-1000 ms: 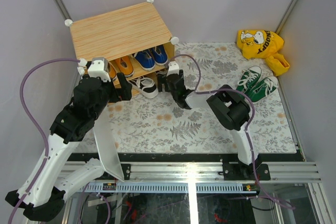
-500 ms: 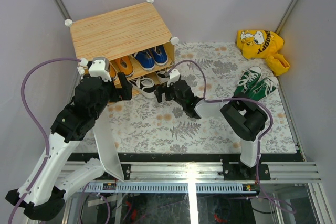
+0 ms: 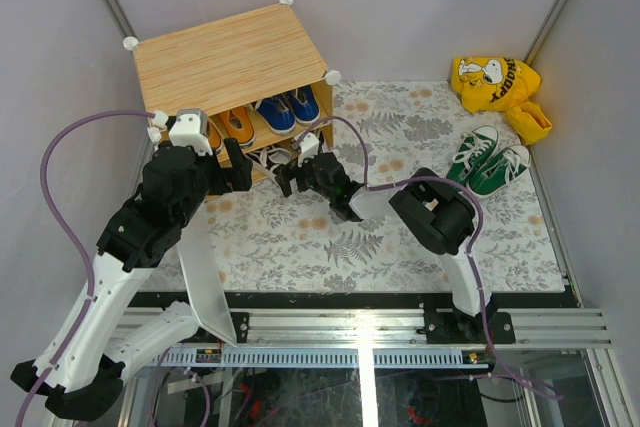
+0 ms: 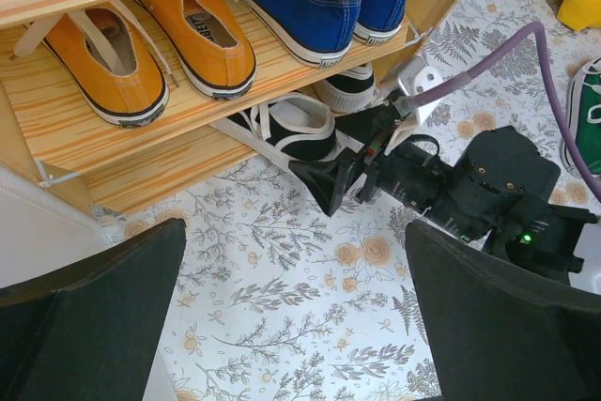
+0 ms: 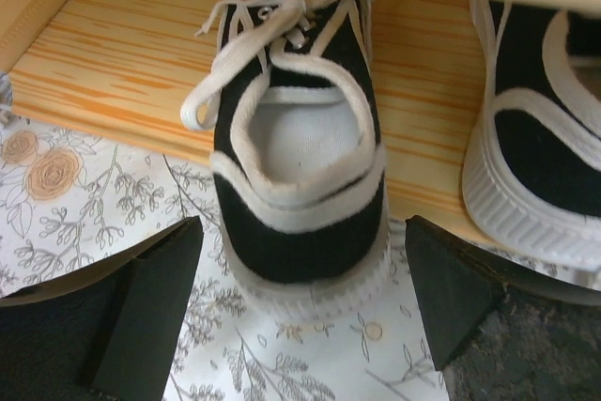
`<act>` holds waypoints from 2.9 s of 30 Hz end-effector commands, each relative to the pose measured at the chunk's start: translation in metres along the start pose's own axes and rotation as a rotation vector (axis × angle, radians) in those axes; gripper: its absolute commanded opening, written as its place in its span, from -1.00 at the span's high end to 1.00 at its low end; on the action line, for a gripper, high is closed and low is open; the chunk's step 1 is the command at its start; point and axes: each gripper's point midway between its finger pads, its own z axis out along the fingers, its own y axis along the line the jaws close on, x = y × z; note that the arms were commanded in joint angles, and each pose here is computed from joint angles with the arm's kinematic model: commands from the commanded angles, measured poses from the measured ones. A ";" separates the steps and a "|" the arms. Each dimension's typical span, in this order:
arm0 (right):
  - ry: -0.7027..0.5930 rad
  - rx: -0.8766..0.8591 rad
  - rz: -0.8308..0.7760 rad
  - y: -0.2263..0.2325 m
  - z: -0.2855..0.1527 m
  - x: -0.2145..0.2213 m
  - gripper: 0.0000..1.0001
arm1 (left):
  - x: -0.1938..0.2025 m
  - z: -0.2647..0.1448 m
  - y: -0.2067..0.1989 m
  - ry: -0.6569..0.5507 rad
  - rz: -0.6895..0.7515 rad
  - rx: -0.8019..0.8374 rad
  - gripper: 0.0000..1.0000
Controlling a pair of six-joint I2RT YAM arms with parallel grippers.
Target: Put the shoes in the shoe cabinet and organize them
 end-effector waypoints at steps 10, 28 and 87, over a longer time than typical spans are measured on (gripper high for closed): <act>-0.035 -0.097 -0.045 0.016 0.021 -0.012 -0.65 | -0.006 -0.001 -0.001 -0.035 0.017 0.011 -1.00; -0.190 0.098 0.157 -0.013 0.012 -0.044 1.00 | -0.005 -0.002 0.001 -0.039 0.018 0.006 -1.00; 0.166 0.189 -0.135 -0.017 -0.032 -0.017 -0.99 | -0.007 -0.007 -0.002 -0.053 0.017 0.022 -1.00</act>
